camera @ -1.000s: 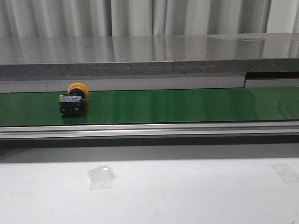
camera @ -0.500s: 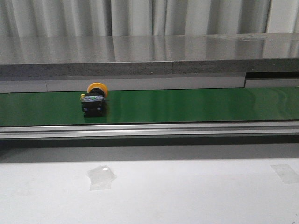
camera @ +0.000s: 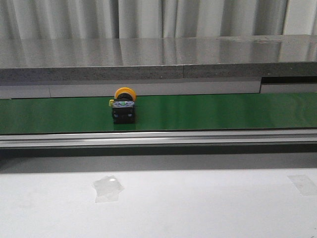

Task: Move button from left to right

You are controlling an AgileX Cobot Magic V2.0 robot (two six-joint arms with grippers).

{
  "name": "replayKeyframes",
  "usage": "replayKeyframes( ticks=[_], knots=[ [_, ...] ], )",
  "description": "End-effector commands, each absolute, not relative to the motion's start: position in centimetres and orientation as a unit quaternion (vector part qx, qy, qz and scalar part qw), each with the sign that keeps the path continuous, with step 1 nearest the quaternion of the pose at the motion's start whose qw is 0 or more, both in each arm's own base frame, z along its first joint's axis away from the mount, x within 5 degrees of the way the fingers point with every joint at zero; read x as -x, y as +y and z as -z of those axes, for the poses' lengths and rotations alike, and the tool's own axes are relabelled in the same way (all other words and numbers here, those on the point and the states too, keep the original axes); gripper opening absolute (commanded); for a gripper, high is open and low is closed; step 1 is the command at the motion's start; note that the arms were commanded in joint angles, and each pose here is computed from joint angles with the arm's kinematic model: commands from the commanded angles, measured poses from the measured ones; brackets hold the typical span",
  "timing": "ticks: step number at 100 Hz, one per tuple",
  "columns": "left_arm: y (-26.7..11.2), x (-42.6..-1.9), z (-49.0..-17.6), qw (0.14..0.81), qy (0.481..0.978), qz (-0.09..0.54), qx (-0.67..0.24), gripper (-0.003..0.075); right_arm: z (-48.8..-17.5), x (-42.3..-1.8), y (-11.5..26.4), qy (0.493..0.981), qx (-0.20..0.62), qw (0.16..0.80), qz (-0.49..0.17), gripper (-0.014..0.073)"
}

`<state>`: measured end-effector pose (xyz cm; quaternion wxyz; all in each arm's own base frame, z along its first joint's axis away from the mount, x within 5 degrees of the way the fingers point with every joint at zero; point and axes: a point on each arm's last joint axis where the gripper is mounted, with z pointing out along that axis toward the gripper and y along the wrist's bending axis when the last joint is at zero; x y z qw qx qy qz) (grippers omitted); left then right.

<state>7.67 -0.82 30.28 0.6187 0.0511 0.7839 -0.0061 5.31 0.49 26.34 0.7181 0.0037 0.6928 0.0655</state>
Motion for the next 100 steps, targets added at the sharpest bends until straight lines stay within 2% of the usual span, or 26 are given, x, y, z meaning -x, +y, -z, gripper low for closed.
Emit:
replayKeyframes(
  ticks=[1,21,35,52,82,91,100],
  knots=[
    [-0.6,-7.8,-31.8,0.656,0.754,0.006,-0.033,-0.0020,-29.8,-5.8,0.6,0.704,-0.001,0.707,-0.065,-0.0068],
    [-0.6,-7.8,-31.8,0.656,0.754,0.006,-0.033,-0.0020,-34.0,-7.8,0.8,0.786,0.004,0.616,-0.061,-0.0068],
    [-0.6,-7.8,-31.8,0.656,0.754,0.006,-0.033,-0.0020,-35.8,-9.8,1.0,0.830,0.006,0.555,-0.057,-0.0068],
    [-0.6,-7.8,-31.8,0.656,0.754,0.006,-0.033,-0.0020,-35.7,-12.3,1.3,0.866,0.006,0.496,-0.058,-0.0068],
    [-0.6,-7.8,-31.8,0.656,0.754,0.006,-0.033,-0.0020,-34.5,-14.0,1.6,0.889,0.002,0.453,-0.064,-0.0059],
    [-0.6,-7.8,-31.8,0.656,0.754,0.006,-0.033,-0.0020,-34.5,-14.0,1.6,0.889,0.001,0.452,-0.068,0.0022],
    [-0.6,-7.8,-31.8,0.656,0.754,0.006,-0.033,-0.0020,-34.5,-14.0,1.7,0.889,0.000,0.452,-0.071,0.0190]
  ],
)
